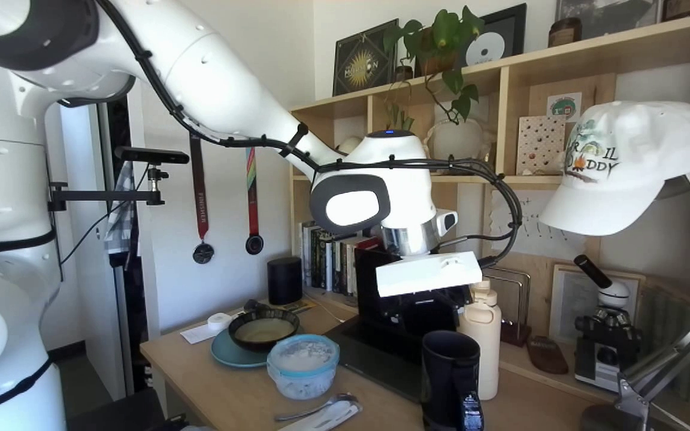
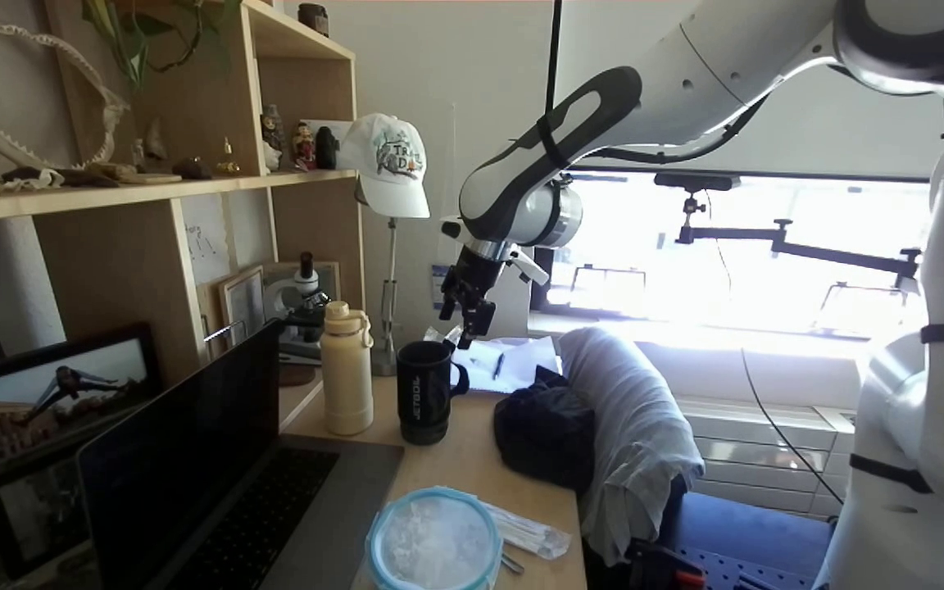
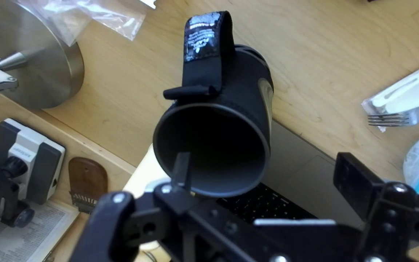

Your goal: Move the cup to the left of the counter

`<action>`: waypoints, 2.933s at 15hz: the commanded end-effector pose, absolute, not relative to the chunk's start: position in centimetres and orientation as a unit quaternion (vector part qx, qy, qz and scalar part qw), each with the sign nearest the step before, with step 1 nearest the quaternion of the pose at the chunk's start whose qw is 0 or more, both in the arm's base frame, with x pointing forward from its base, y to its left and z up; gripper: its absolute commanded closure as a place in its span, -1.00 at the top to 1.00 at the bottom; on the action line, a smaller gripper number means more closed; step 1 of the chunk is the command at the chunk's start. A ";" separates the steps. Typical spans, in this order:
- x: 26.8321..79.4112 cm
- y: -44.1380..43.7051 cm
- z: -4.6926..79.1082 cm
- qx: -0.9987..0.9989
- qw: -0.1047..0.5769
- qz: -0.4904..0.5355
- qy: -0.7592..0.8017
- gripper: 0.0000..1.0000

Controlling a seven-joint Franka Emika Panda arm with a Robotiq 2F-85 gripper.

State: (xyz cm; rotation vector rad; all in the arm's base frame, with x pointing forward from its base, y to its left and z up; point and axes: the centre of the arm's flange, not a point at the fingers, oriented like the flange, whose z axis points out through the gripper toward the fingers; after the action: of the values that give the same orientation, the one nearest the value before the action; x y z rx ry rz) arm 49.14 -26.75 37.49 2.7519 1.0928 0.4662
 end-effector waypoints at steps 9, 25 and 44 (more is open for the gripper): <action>52.6 -28.1 33.4 0.909 0.032 0.153 0.385 1.00; 51.6 -28.3 30.8 0.924 0.004 0.150 0.353 -0.77; 53.5 -11.0 49.0 0.854 0.066 0.089 0.508 -0.91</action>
State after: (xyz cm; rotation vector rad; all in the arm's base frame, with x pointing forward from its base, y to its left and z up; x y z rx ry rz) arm 52.05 -16.33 46.63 2.6802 1.3786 0.2901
